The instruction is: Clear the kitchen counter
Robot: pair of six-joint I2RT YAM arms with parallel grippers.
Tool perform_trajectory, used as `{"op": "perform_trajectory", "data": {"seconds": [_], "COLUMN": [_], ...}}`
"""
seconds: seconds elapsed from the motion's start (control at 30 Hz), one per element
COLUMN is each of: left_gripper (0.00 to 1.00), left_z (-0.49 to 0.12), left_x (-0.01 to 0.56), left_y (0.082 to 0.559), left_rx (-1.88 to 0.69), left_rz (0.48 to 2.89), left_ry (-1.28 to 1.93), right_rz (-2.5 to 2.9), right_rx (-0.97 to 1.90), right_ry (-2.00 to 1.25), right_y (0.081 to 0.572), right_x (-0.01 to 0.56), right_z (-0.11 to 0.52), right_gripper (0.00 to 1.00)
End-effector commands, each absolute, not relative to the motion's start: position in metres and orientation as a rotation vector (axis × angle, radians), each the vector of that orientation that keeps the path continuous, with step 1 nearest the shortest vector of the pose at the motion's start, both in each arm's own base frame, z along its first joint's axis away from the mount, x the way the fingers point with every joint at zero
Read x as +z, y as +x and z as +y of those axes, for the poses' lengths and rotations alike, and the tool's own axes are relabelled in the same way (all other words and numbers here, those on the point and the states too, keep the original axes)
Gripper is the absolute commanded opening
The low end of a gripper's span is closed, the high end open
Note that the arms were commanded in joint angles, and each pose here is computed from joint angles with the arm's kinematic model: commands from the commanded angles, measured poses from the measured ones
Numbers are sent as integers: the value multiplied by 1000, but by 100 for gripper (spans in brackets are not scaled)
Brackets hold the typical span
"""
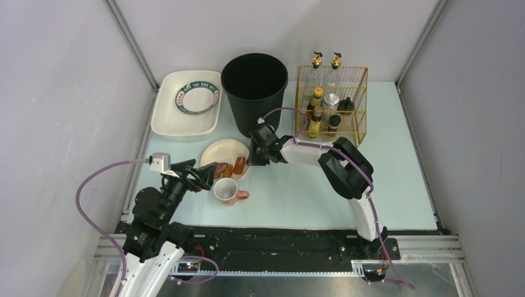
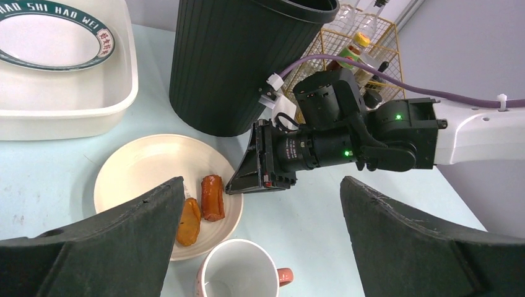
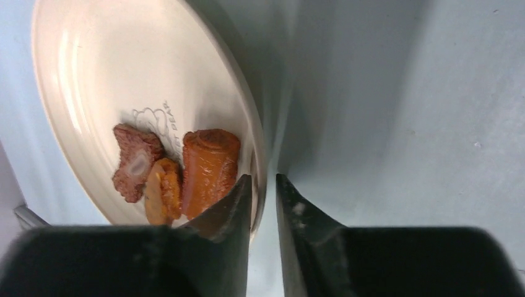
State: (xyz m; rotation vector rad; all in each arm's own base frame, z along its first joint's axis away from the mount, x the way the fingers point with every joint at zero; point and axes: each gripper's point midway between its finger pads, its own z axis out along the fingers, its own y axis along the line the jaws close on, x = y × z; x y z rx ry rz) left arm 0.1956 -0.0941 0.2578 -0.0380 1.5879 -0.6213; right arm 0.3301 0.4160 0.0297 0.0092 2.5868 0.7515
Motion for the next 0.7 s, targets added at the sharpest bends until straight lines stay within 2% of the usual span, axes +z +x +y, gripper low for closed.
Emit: {"op": "perform_trajectory", "data": {"seconds": [0.0, 0.1, 0.17, 0.67], "left_gripper": [100, 100, 100, 100], "left_z": [-98, -99, -100, -102], "left_x": [265, 264, 263, 260], "left_y": [196, 197, 197, 198], "left_rx": [-645, -649, -652, -657], "left_rz": [1570, 1580, 1586, 1601], "left_ry": [-32, -25, -23, -22], "right_rz": [2617, 2619, 2614, 2499], "right_rx": [727, 725, 724, 621], "right_ry": [22, 20, 17, -31], "right_y": [328, 326, 326, 330], "right_x": [18, 17, 19, 78], "right_z": [417, 415, 414, 354], "right_gripper": [20, 5, 0, 0]}}
